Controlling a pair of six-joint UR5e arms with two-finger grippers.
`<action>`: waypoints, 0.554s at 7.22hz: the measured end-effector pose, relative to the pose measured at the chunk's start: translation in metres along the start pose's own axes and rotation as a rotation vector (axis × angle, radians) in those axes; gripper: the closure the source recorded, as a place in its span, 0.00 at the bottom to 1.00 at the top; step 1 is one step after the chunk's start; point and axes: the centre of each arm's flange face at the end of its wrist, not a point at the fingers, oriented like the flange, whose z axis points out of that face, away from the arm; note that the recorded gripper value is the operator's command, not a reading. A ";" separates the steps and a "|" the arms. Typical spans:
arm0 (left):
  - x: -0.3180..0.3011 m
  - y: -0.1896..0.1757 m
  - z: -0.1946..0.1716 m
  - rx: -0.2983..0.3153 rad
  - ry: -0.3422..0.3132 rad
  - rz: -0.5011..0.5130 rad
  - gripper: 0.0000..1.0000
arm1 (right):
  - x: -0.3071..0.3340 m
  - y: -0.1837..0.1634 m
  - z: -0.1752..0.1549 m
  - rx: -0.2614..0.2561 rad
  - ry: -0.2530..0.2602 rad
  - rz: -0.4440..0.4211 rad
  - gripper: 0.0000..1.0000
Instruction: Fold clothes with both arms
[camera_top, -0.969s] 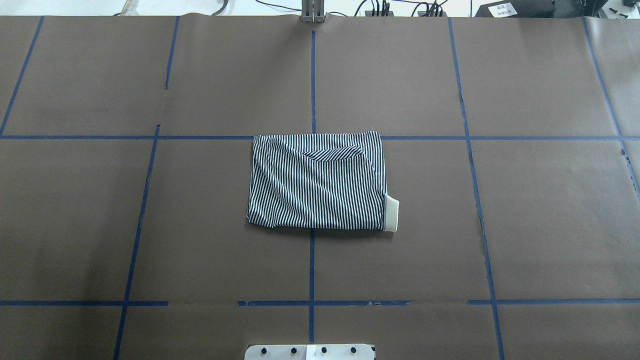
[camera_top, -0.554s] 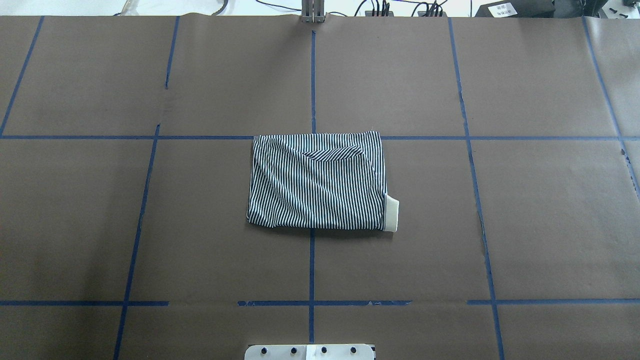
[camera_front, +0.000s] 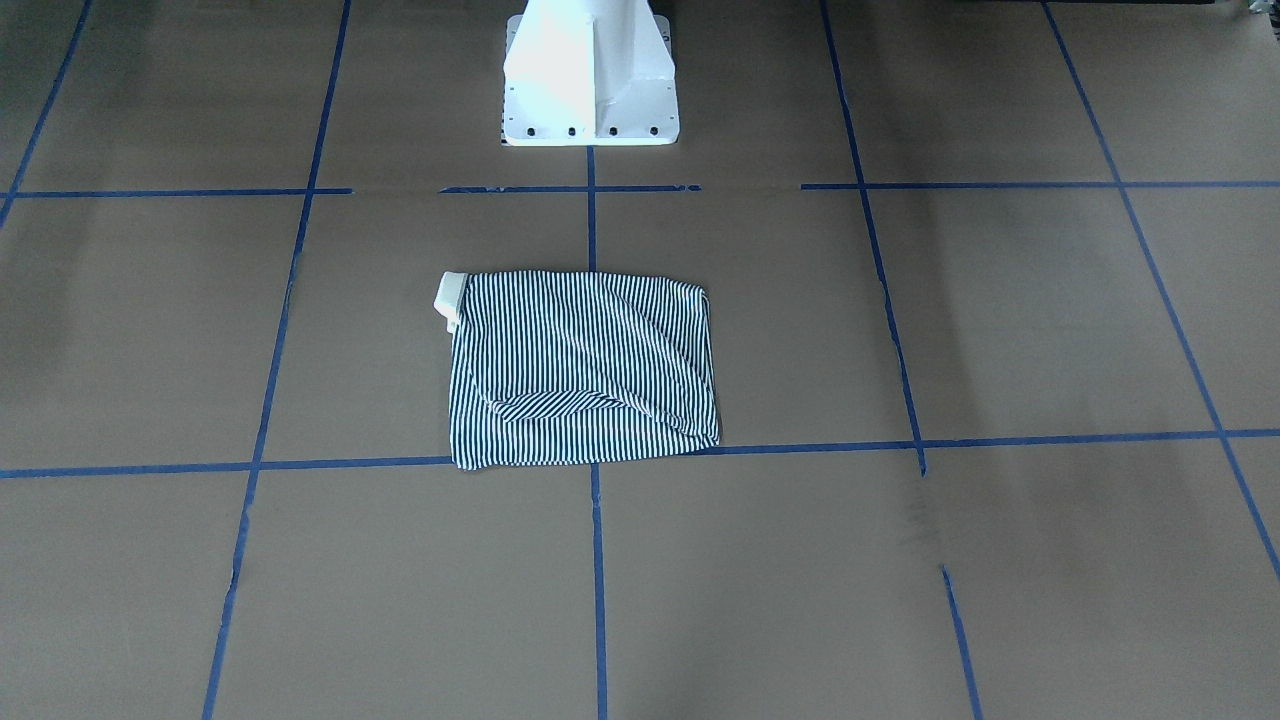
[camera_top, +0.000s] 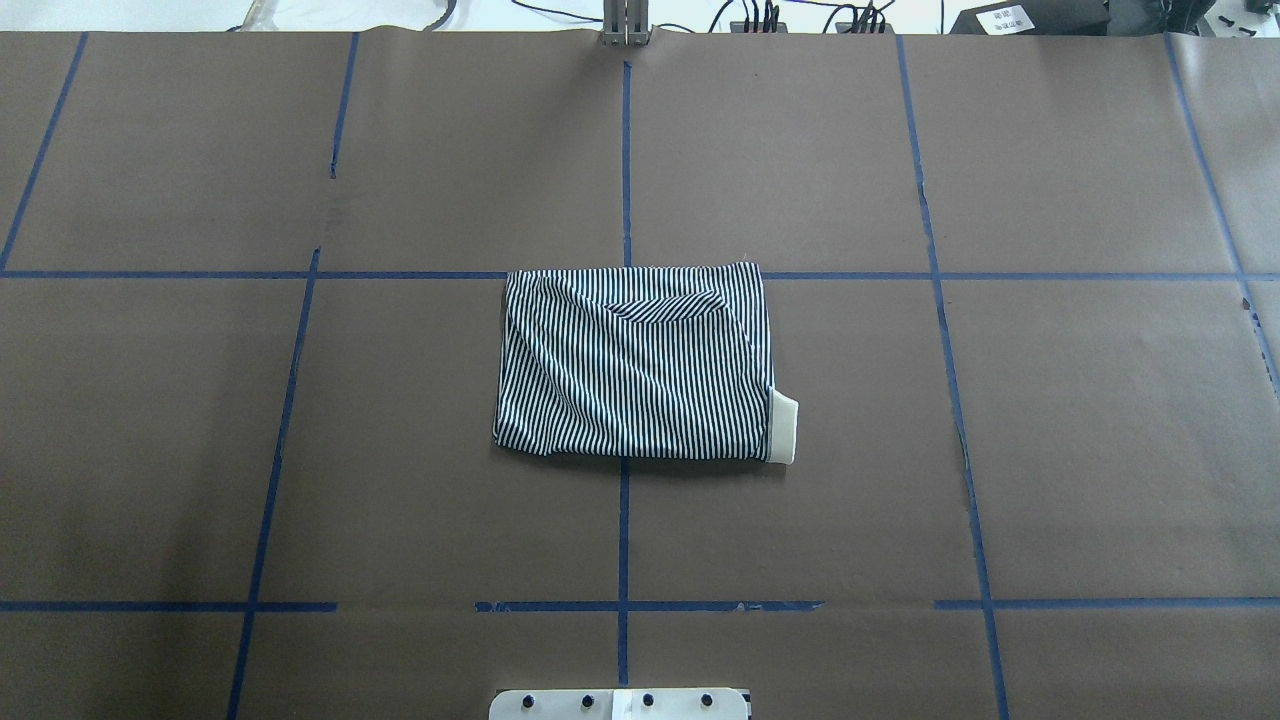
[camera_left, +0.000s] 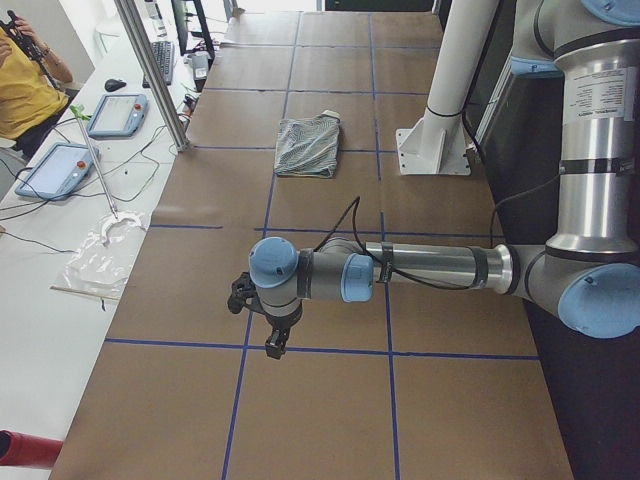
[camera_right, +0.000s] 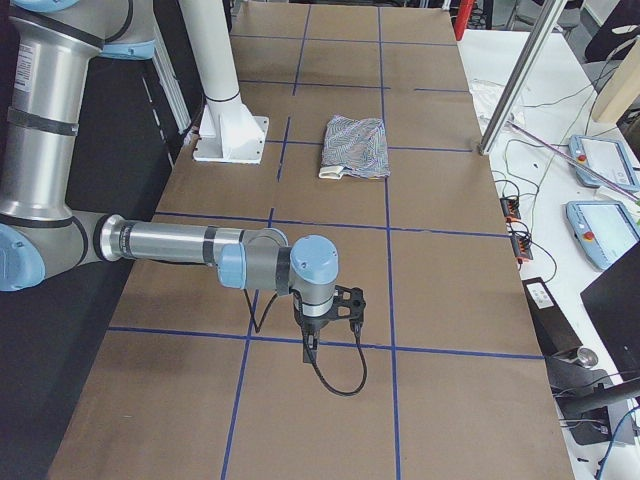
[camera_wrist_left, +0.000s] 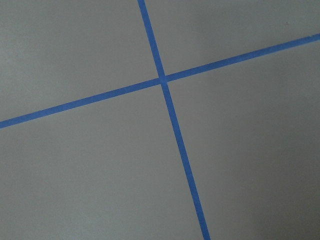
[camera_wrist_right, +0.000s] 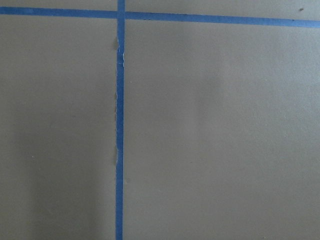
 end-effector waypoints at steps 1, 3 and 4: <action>-0.001 0.001 0.001 -0.002 0.000 -0.002 0.00 | 0.000 0.000 0.000 0.000 0.000 0.000 0.00; -0.002 0.002 0.003 -0.006 0.001 -0.006 0.00 | 0.000 0.000 0.000 -0.001 0.000 0.000 0.00; -0.003 0.002 0.003 -0.007 0.001 -0.006 0.00 | 0.000 0.001 0.001 -0.001 0.000 0.000 0.00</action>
